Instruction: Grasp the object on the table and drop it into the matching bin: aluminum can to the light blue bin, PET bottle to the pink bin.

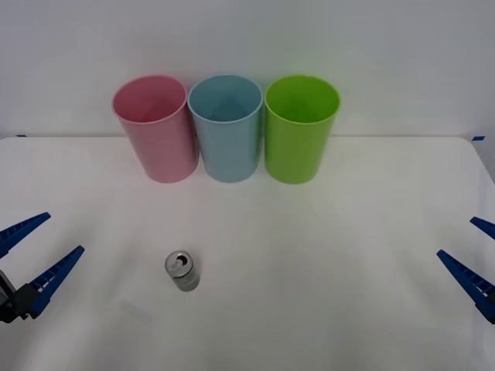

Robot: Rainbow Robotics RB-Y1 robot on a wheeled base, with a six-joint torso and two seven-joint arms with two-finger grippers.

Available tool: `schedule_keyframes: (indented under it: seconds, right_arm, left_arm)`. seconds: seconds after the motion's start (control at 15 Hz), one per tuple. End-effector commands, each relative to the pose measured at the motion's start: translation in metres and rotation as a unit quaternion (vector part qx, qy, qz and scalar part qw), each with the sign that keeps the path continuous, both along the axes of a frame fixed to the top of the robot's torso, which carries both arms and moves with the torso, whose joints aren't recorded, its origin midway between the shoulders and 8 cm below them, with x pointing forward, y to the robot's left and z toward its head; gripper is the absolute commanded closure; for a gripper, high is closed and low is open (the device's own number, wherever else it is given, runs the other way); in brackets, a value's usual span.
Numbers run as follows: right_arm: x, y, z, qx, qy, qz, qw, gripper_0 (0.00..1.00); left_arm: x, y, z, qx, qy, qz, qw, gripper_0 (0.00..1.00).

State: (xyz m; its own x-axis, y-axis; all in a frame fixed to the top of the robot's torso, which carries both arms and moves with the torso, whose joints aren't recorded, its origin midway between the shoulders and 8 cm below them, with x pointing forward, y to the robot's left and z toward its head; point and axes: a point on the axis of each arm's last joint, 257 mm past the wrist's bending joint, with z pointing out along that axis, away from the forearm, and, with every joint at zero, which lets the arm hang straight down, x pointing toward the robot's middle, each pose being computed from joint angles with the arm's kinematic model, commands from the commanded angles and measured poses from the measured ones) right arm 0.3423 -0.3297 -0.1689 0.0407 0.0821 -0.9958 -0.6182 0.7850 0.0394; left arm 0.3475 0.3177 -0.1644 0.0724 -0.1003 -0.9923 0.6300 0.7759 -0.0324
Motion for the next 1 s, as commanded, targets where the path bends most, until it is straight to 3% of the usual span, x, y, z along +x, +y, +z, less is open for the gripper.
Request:
schedule_keyframes:
  seconds: [0.07, 0.47, 0.73, 1.0]
  right_arm:
    - [0.0, 0.0, 0.0, 0.0, 0.0, 0.0, 1.0, 0.0]
    - [0.0, 0.0, 0.0, 0.0, 0.0, 0.0, 1.0, 0.0]
    - [0.0, 0.0, 0.0, 0.0, 0.0, 0.0, 1.0, 0.0]
    - [0.0, 0.0, 0.0, 0.0, 0.0, 0.0, 1.0, 0.0]
  left_arm:
    - [-0.01, 0.003, -0.006, 0.007, 0.011, -0.004, 0.9999, 0.0]
    - [-0.039, 0.014, -0.026, 0.032, 0.042, -0.011, 0.9985, 0.0]
    - [-0.06, 0.024, -0.047, 0.065, 0.041, -0.023, 0.9968, 0.0]
    - [-0.069, 0.029, -0.075, 0.11, 0.043, -0.037, 0.9924, 0.0]
